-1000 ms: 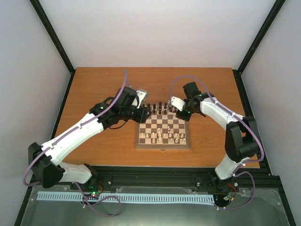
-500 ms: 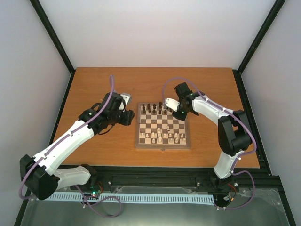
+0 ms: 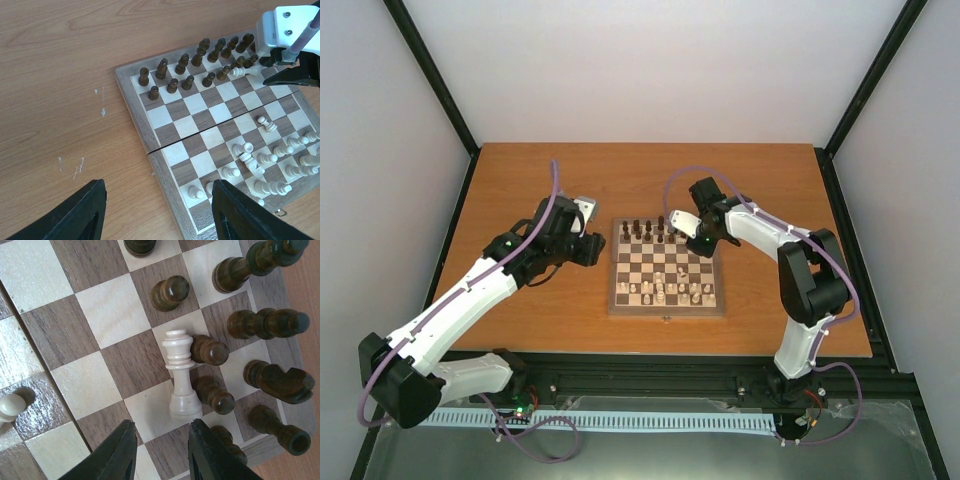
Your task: Set up the chess pieces on the board
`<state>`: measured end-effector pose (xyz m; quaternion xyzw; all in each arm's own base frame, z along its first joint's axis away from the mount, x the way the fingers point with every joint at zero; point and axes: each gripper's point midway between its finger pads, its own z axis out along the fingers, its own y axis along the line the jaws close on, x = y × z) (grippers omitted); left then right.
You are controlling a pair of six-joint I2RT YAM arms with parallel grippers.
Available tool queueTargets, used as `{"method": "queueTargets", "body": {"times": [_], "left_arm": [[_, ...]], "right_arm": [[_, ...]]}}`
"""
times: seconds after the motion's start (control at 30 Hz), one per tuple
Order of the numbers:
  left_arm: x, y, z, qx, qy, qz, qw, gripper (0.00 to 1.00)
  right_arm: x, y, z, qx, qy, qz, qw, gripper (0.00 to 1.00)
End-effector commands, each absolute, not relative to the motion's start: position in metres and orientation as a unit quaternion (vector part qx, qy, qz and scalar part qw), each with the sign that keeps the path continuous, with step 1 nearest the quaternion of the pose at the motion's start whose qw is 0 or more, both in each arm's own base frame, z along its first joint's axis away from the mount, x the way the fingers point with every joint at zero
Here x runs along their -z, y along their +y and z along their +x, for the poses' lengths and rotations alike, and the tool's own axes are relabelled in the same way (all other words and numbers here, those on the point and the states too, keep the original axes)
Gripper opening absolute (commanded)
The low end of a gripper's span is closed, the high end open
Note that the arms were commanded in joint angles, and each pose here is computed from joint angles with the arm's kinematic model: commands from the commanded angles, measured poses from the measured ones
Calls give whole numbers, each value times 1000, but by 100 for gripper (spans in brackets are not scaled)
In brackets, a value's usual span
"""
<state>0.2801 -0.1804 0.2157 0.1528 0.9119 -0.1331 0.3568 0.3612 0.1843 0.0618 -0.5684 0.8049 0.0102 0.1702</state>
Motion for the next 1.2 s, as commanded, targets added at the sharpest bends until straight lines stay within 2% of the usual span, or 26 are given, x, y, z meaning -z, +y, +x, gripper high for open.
{"method": "queueTargets", "body": {"times": [0.0, 0.87, 1.17], "left_arm": [[-220, -184, 282, 139, 906, 164, 364, 61], [-217, -189, 279, 150, 906, 175, 355, 60], [-216, -189, 279, 149, 907, 175, 353, 60]], "right_arm": [[-63, 188, 371, -1, 805, -565, 181, 31], [-53, 193, 369, -21, 815, -555, 162, 31], [-42, 194, 370, -35, 840, -525, 135, 27]]}}
